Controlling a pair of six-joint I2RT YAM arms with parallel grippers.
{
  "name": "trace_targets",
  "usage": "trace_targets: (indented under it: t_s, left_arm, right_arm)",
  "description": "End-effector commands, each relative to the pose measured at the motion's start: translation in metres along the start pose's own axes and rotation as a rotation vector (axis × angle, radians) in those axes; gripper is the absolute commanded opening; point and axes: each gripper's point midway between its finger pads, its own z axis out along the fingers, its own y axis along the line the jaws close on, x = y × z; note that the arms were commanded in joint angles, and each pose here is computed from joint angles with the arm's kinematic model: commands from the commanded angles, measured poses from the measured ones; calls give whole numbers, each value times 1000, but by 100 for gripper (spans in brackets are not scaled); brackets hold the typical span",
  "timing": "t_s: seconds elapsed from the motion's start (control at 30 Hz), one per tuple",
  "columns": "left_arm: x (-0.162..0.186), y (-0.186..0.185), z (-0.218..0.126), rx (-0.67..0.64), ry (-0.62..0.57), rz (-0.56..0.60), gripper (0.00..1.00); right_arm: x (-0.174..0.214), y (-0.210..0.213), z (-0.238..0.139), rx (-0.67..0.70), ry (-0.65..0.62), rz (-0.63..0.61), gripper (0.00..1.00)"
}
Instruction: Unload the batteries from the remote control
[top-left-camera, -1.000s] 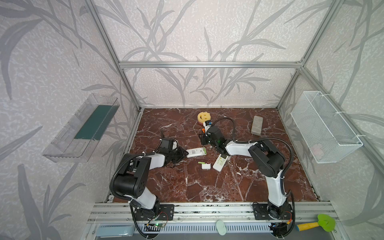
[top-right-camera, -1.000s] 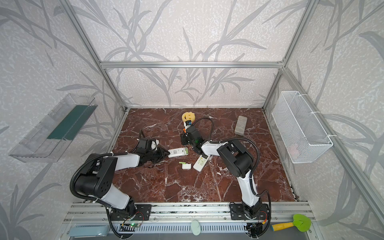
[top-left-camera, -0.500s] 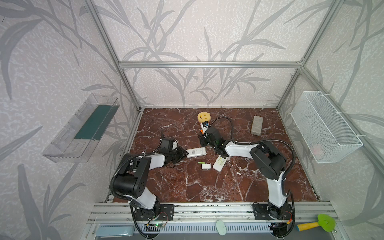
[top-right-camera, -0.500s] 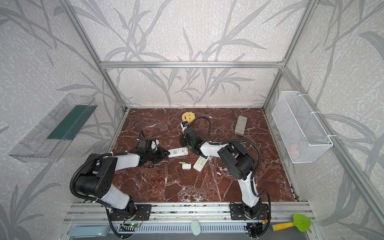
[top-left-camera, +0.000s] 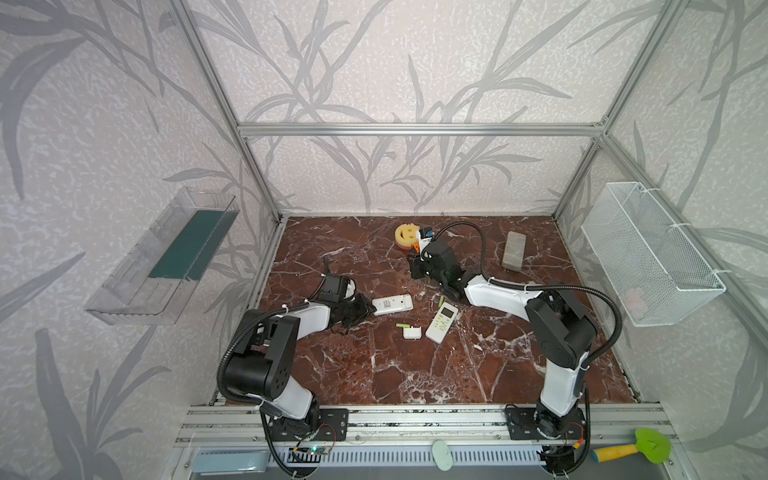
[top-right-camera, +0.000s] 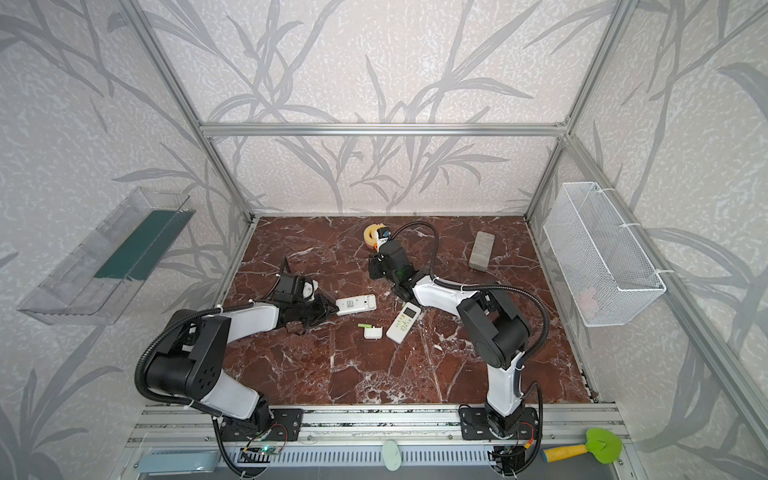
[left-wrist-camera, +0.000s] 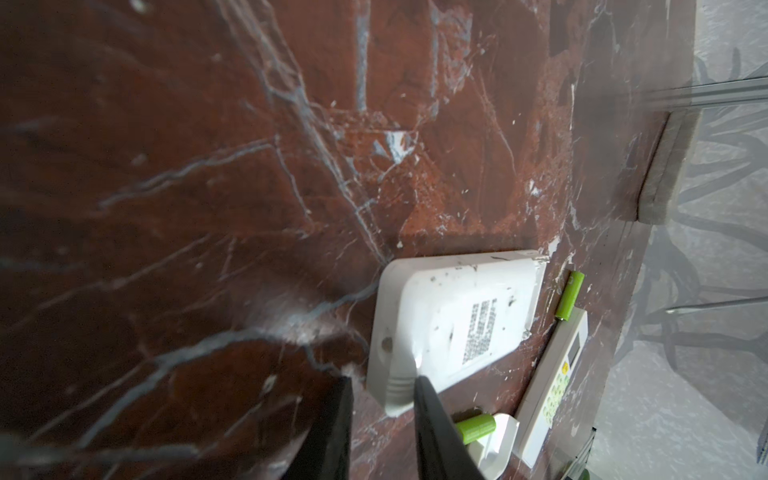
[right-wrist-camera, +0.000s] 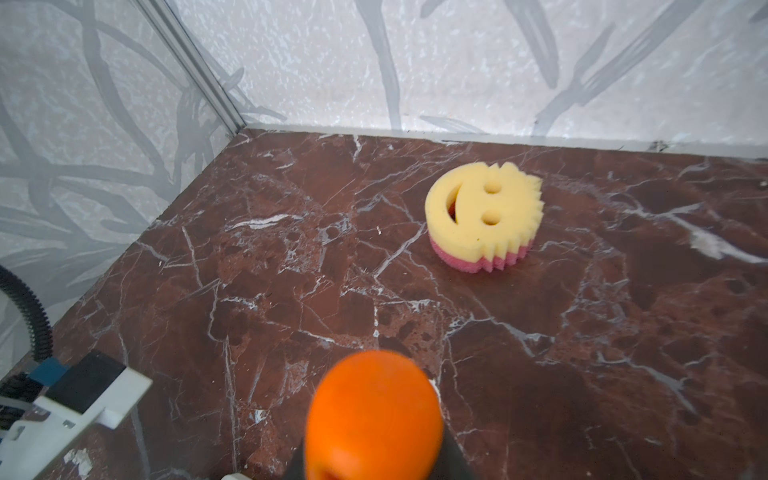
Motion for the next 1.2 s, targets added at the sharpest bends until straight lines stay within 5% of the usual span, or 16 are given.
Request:
trace_targets:
  t_s: [0.0, 0.27, 0.5, 0.73, 1.03, 1.17]
  left_arm:
    - [10, 17, -12, -124, 36, 9, 33]
    - [-17, -16, -51, -134, -47, 158, 37]
    - [-17, -49, -65, -83, -57, 262, 38]
    - [16, -91, -37, -101, 18, 454, 41]
    - [60, -129, 7, -138, 128, 648, 45]
    - [73, -148, 17, -181, 122, 765, 52]
  right_arm:
    - [-12, -6, -15, 16, -1, -5, 0]
    - [-8, -38, -48, 41, 45, 103, 0]
    - [29, -110, -112, 226, 230, 187, 0]
    - [107, -164, -167, 362, 445, 314, 0]
    - [172, -194, -190, 488, 632, 435, 3]
    - [186, -199, -192, 530, 721, 429, 19]
